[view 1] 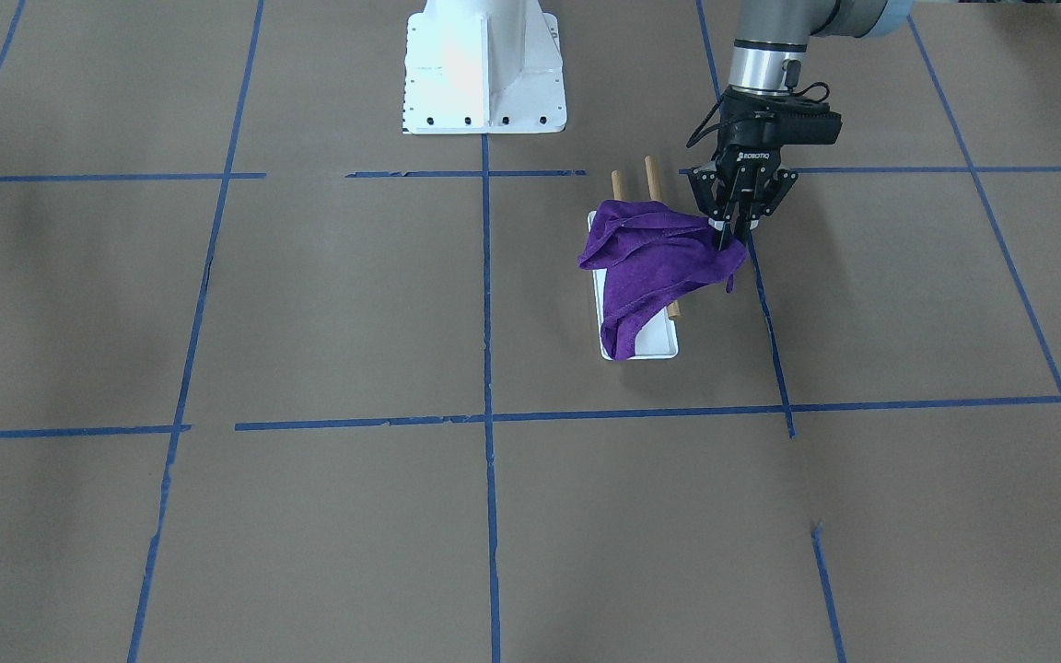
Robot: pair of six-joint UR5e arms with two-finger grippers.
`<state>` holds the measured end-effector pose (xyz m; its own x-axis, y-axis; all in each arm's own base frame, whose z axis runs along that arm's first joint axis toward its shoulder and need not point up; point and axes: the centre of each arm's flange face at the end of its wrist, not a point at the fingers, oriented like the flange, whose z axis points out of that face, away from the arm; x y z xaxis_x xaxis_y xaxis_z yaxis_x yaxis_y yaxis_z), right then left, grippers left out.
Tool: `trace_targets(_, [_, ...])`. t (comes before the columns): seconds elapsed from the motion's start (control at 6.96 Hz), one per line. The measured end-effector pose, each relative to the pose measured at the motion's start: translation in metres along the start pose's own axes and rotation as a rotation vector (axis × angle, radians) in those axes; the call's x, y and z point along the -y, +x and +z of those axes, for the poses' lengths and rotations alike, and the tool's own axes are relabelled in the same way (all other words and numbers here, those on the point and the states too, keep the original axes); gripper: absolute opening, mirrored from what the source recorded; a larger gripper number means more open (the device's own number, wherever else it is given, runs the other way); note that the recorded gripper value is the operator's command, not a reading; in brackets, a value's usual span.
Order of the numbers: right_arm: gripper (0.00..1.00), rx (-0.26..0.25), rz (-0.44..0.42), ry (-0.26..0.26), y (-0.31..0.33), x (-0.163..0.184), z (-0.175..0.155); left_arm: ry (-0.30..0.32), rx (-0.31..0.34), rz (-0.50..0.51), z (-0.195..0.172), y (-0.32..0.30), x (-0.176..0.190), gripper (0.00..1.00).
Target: Hang towel on rack
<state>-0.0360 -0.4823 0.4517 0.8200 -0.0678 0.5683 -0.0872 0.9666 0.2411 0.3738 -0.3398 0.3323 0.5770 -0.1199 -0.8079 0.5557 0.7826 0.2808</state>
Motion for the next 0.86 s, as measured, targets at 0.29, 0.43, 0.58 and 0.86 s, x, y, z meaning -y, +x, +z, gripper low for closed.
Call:
trace_targets(0.29, [1.00, 0.000, 0.001, -0.001, 0.001, -0.001, 0.001, -0.006, -0.005, 0.013, -0.003, 0.000, 0.001, 1.00])
trace_targets(0.43, [1.00, 0.002, -0.002, 0.000, 0.001, -0.002, 0.001, -0.017, -0.018, 0.033, -0.008, 0.003, 0.005, 1.00])
trace_targets(0.58, [1.00, -0.001, -0.001, -0.006, 0.004, -0.003, 0.005, -0.043, -0.029, 0.048, -0.011, 0.003, 0.015, 1.00])
trace_targets(0.86, [1.00, -0.016, 0.023, -0.042, 0.017, -0.010, 0.022, -0.123, -0.034, 0.084, -0.014, -0.014, 0.053, 1.00])
